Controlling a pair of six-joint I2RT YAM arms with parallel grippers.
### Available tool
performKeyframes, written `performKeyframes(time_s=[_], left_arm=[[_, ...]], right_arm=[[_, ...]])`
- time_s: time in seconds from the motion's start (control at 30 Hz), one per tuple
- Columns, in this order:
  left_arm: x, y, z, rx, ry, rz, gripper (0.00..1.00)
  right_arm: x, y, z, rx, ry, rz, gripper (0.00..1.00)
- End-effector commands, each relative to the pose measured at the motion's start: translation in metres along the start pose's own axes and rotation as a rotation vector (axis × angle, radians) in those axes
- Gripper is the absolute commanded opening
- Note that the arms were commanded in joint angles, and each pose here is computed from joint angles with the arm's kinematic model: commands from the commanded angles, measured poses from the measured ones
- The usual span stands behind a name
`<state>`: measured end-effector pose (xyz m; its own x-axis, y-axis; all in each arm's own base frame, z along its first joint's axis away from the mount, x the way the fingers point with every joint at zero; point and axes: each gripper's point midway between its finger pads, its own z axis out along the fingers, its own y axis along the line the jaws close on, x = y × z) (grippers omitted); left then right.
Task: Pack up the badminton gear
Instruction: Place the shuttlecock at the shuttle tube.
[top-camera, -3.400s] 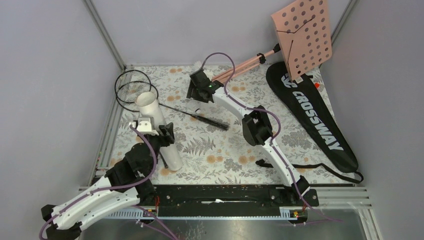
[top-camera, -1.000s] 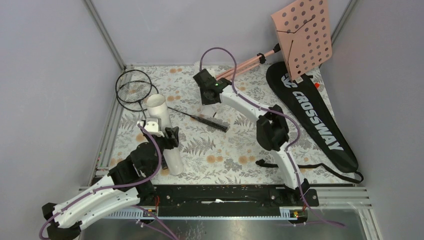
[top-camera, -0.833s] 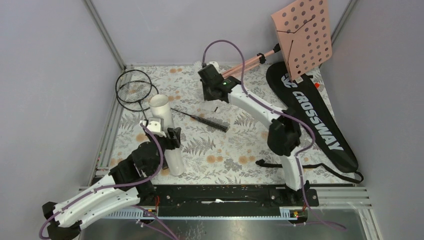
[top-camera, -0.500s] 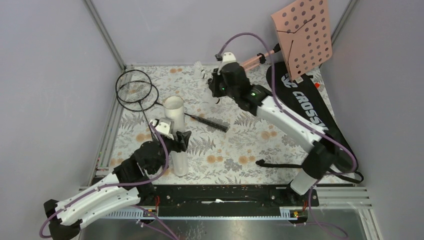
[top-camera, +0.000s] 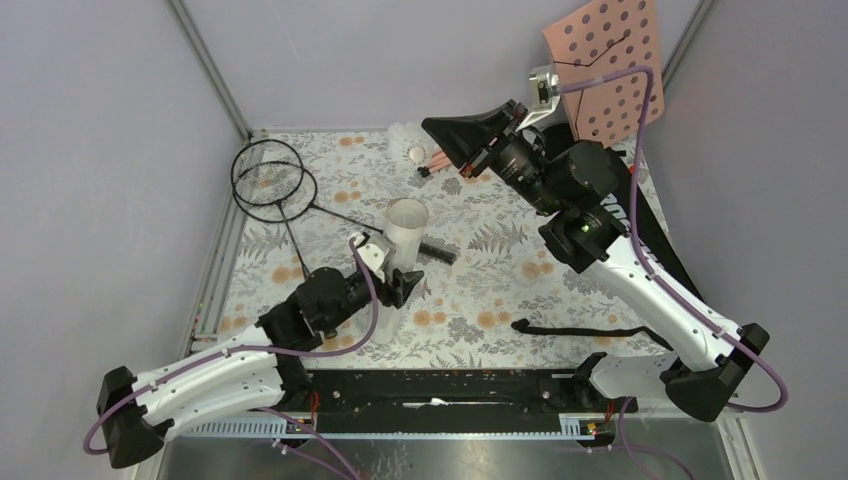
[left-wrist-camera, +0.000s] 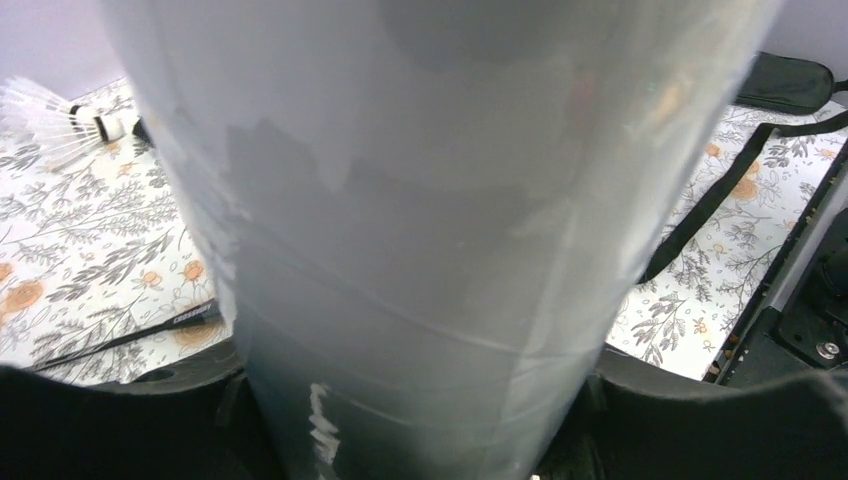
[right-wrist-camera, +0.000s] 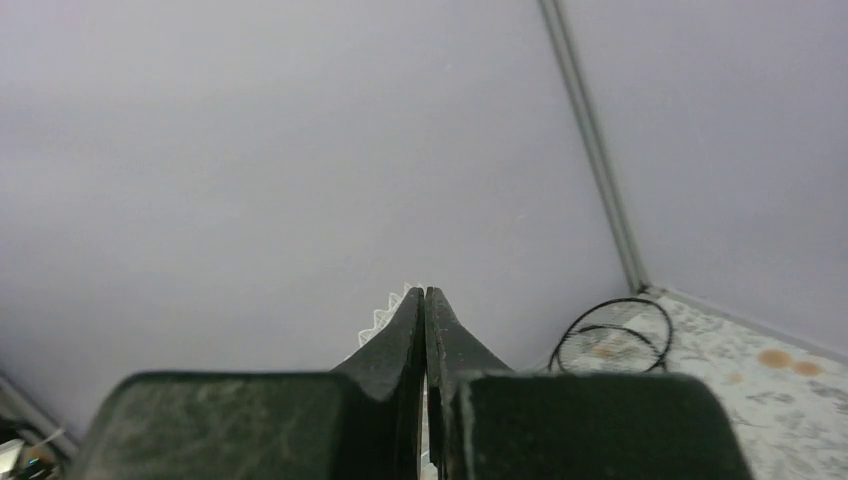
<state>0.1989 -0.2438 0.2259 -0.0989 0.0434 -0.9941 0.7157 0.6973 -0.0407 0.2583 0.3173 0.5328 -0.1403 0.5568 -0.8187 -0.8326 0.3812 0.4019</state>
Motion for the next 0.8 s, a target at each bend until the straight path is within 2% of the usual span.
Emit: performKeyframes(time_s=[0.0, 0.2, 0.37, 0.6, 0.77], left_arm=[[-0.055, -0.015, 0.009, 0.067, -0.157, -0.011, 0.50], [-0.064, -0.016, 0.009, 0.070, -0.212, -0.046, 0.50], [-0.065, -0.009, 0.008, 0.036, -0.224, -0.032, 0.50], [-0.062, -0.014, 0.008, 0.066, -0.218, -0.010, 0.50], [-0.059, -0.012, 0.010, 0.060, -0.238, -0.005, 0.50]], right_arm=[[0.011, 0.027, -0.001, -0.157, -0.012, 0.148, 0.00], [0.029, 0.021, -0.018, -0.139, 0.001, 0.191, 0.00], [0.033, 0.037, -0.026, -0.194, 0.015, 0.238, 0.00], [0.007, 0.042, -0.022, -0.178, -0.047, 0.158, 0.00], [-0.005, 0.061, -0.018, -0.234, -0.020, 0.169, 0.00]])
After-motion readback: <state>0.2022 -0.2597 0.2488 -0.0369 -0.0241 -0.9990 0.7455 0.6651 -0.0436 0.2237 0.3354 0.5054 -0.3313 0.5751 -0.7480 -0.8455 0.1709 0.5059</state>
